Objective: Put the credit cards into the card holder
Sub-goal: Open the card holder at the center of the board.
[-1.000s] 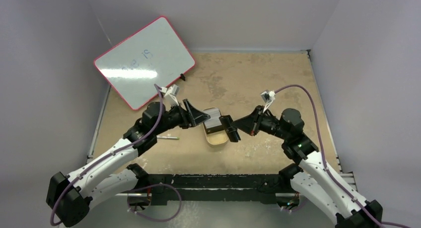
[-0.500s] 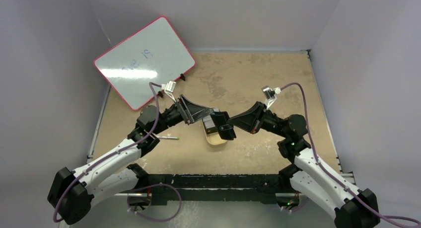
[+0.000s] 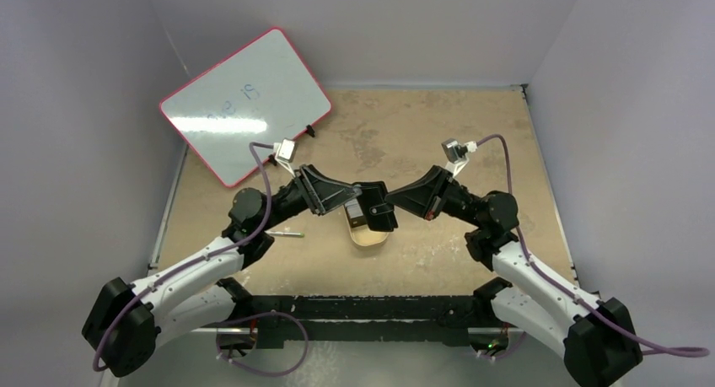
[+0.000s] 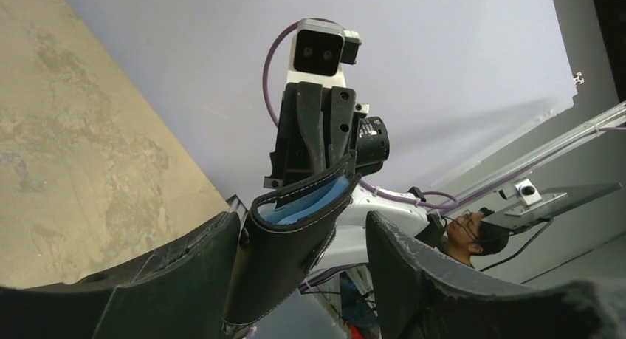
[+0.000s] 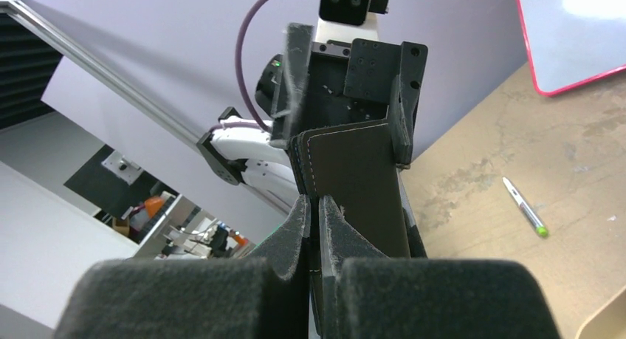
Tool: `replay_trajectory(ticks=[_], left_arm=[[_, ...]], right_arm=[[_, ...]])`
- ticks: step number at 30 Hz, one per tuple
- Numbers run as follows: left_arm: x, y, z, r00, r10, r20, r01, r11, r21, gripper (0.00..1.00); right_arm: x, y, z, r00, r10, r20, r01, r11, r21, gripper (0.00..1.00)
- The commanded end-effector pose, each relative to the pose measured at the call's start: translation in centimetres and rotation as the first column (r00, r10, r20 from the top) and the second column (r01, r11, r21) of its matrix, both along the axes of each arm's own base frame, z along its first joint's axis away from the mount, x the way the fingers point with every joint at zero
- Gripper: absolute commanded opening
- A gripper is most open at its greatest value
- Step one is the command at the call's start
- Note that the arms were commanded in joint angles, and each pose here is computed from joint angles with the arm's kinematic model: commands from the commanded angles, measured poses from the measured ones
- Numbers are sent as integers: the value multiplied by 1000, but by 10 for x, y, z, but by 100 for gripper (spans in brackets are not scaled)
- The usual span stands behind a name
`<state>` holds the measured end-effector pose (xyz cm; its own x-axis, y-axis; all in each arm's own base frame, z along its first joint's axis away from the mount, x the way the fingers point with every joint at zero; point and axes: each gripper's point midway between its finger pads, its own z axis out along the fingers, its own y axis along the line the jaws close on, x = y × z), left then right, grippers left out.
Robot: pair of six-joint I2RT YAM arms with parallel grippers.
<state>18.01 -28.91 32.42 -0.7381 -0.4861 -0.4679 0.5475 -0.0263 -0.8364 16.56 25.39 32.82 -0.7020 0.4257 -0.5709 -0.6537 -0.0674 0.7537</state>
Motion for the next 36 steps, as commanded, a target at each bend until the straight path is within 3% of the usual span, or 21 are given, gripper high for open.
replay_trajectory(ticks=[1,4,6,7,9,11,15,21,30,36], left_arm=[[-9,0,17,997,-30,65,35,997,-70,51],[-7,-2,13,998,-31,54,35,998,-60,22],[1,-3,2,1000,-2,26,3,1000,-27,3],[6,-3,-5,1000,19,7,-19,1000,1,0],[17,-4,-18,997,75,-20,-73,994,77,0],[28,-1,-27,990,138,-22,-133,979,155,0],[51,16,-46,954,300,-19,-276,899,340,0],[67,29,-68,916,400,-36,-334,808,485,0],[73,32,-92,888,448,-100,-326,770,548,0],[73,24,-92,893,429,-136,-298,791,534,0]], right_arm=[[-9,-6,37,994,-5,110,-6,994,106,0],[2,-4,28,997,-38,71,32,997,75,0],[12,-2,20,997,-70,35,69,997,23,12],[18,-1,16,995,-98,28,98,995,-19,18],[37,-4,6,978,-209,12,209,968,-142,31],[57,-19,-6,934,-358,9,347,899,-267,39],[75,-47,-18,851,-522,53,490,756,-434,48],[86,-51,-31,836,-540,96,496,669,-554,44],[80,-10,-57,857,-507,95,438,619,-652,43],[72,38,-67,885,-455,97,387,603,-698,44]])
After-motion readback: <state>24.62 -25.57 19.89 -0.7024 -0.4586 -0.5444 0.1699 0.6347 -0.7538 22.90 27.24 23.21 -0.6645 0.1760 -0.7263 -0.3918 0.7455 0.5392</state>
